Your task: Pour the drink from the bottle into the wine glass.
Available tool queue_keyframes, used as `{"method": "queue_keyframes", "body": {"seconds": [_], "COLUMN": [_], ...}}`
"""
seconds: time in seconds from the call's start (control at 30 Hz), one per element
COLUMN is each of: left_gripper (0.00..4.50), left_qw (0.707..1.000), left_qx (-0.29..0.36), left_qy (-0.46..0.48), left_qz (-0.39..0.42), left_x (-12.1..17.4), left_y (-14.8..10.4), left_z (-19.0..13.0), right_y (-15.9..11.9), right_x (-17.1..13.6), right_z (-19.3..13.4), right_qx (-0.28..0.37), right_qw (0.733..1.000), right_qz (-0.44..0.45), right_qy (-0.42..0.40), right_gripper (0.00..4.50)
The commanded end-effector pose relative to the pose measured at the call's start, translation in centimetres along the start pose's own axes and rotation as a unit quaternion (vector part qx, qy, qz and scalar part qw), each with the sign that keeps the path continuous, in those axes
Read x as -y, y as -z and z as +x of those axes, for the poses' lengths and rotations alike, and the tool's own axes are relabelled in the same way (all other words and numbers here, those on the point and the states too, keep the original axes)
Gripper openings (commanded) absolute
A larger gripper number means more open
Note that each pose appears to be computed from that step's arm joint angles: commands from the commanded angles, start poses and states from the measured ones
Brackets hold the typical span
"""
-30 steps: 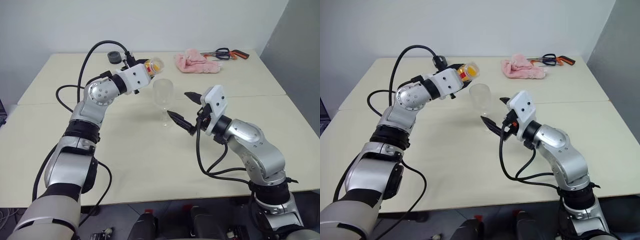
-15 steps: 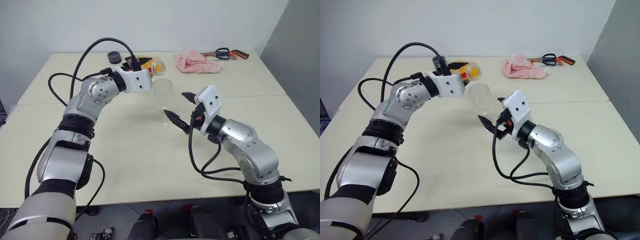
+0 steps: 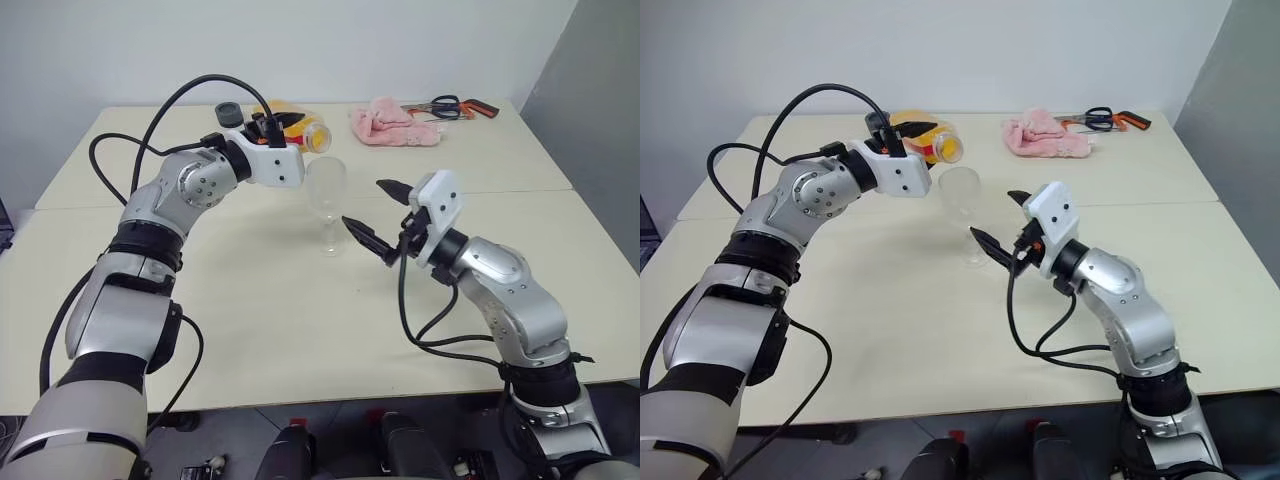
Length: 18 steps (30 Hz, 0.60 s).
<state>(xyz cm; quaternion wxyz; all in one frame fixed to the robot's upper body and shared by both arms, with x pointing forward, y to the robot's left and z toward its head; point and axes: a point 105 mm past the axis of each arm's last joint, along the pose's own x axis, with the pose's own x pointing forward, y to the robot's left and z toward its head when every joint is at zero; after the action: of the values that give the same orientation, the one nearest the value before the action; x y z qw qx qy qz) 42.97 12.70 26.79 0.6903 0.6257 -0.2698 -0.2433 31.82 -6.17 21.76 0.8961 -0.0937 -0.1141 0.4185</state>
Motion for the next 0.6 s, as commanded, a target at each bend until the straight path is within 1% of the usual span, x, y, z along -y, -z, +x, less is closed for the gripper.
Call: {"method": "queue_keyframes", "body": {"seconds": [0.03, 0.27, 0.6], "left_gripper": [1.66, 1.66, 1.66], "left_qw": [0.998, 0.998, 0.996], "left_qx": [0.018, 0.027, 0.026], "left_qy": [-0.042, -0.042, -0.053], "left_qz": [0.03, 0.043, 0.072], "left_x": [-3.2, -3.44, -4.15], "left_y": [-0.92, -1.39, -1.5], "left_z": [0.05, 0.21, 0.13], "right_y": [-1.97, -2.23, -2.28], "right_x": [0.15, -0.43, -0.64], "right_z": [-0.95, -1.81, -1.8], "right_qx": [0.036, 0.031, 0.031], "right_qw": [0.999, 0.999, 0.999], "right_qz": [-0.016, -0.013, -0.011], "right_qy": [-0.011, -0.03, -0.034], "right_gripper": [4.5, 4.5, 4.5]}}
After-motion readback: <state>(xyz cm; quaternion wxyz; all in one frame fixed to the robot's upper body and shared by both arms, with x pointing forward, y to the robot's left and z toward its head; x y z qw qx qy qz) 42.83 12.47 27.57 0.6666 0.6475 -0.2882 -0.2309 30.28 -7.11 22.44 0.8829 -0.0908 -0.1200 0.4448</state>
